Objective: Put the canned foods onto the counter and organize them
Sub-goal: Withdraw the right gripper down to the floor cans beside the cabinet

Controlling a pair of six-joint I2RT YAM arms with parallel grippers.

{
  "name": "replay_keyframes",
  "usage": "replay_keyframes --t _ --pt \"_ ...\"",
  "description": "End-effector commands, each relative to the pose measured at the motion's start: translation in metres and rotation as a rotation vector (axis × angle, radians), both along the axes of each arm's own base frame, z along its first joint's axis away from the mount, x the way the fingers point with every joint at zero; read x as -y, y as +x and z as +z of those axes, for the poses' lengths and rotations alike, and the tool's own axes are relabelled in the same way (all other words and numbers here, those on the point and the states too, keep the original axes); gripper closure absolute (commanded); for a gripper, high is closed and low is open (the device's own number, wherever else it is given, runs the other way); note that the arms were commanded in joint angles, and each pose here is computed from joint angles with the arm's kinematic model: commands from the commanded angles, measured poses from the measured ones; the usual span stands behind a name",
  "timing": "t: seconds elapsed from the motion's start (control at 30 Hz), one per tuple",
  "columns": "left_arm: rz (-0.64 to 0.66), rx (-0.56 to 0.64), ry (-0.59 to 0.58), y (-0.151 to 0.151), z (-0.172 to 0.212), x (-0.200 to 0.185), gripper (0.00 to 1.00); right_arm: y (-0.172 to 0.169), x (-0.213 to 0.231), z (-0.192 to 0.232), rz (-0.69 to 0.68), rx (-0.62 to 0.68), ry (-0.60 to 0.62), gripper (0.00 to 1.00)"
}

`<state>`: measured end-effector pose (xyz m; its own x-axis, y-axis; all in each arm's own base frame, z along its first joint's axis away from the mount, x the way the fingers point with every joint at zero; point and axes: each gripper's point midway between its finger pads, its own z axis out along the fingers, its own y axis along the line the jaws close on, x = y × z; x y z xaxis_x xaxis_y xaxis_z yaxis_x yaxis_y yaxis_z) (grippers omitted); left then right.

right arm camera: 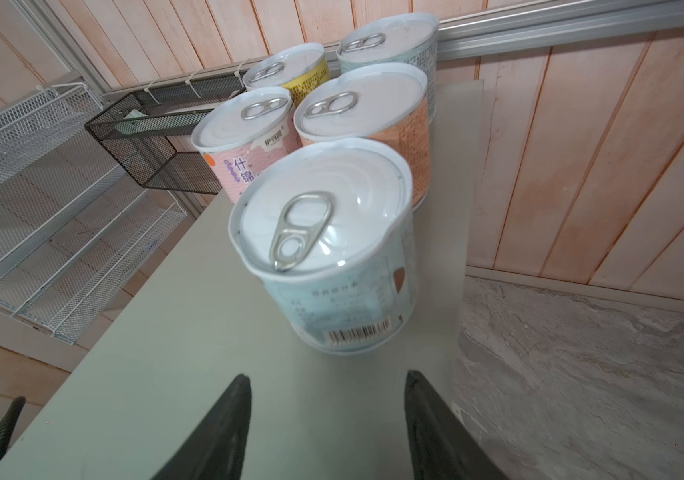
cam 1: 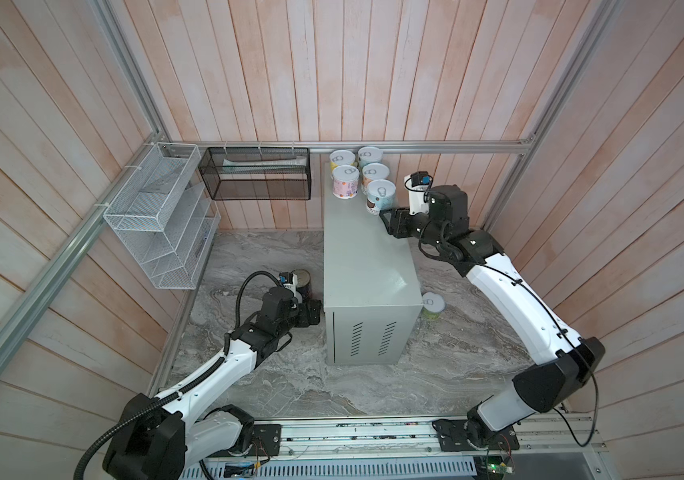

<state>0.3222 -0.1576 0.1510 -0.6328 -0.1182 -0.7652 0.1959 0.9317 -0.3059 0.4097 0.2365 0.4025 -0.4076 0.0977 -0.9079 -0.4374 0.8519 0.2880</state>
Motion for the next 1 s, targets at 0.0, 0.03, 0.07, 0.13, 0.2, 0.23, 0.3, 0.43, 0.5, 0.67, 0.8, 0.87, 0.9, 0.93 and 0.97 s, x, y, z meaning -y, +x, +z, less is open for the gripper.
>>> replay_keyframes --t 0.0,0.03,0.07,0.13,0.2,0.23,0.3,0.43,0.5,0.67,0.8,0.87,0.9,0.93,0.97 --pt "0.024 0.026 0.028 0.004 0.004 -0.007 0.0 -0.021 0.02 0.029 -0.037 0.071 0.054 0.41" --pt "0.025 0.029 0.03 0.005 0.006 -0.007 0.0 -0.025 0.026 0.027 -0.053 0.073 0.051 0.41" --pt "0.025 0.032 0.034 0.005 0.007 -0.007 0.0 -0.028 0.034 0.027 -0.073 0.074 0.05 0.41" --pt "0.025 0.034 0.042 0.006 0.008 -0.008 0.0 -0.035 0.05 0.024 -0.102 0.067 0.06 0.41" --pt "0.024 0.038 0.041 0.007 0.011 -0.007 0.0 -0.04 0.066 0.018 -0.134 0.06 0.066 0.4" --pt "0.02 0.037 0.037 0.007 0.012 -0.006 0.0 -0.042 0.076 0.013 -0.159 0.053 0.063 0.39" --pt "0.022 0.031 0.033 0.006 0.012 -0.006 0.0 -0.046 0.095 0.001 -0.205 0.034 0.064 0.38" --pt "0.043 0.011 0.044 0.002 0.008 -0.012 0.0 -0.054 0.132 -0.038 -0.306 -0.045 0.073 0.33" --pt "0.059 -0.003 0.059 -0.001 0.004 -0.017 0.0 -0.057 0.147 -0.059 -0.336 -0.093 0.082 0.26" --pt "0.129 -0.055 0.072 0.0 -0.009 -0.038 0.0 -0.064 0.157 -0.106 -0.358 -0.185 0.088 0.18" --pt "0.149 -0.075 0.058 0.007 -0.013 -0.047 0.0 -0.06 0.151 -0.129 -0.338 -0.234 0.097 0.16" --pt "0.151 -0.08 0.058 0.011 -0.015 -0.048 0.0 -0.057 0.15 -0.134 -0.335 -0.248 0.095 0.16" --pt "0.151 -0.081 0.059 0.012 -0.017 -0.048 0.0 -0.056 0.149 -0.134 -0.33 -0.248 0.101 0.15" --pt "0.149 -0.083 0.062 0.013 -0.018 -0.047 0.0 -0.055 0.148 -0.134 -0.327 -0.246 0.105 0.15" --pt "0.15 -0.086 0.065 0.014 -0.02 -0.048 0.0 -0.055 0.147 -0.134 -0.323 -0.246 0.108 0.15"
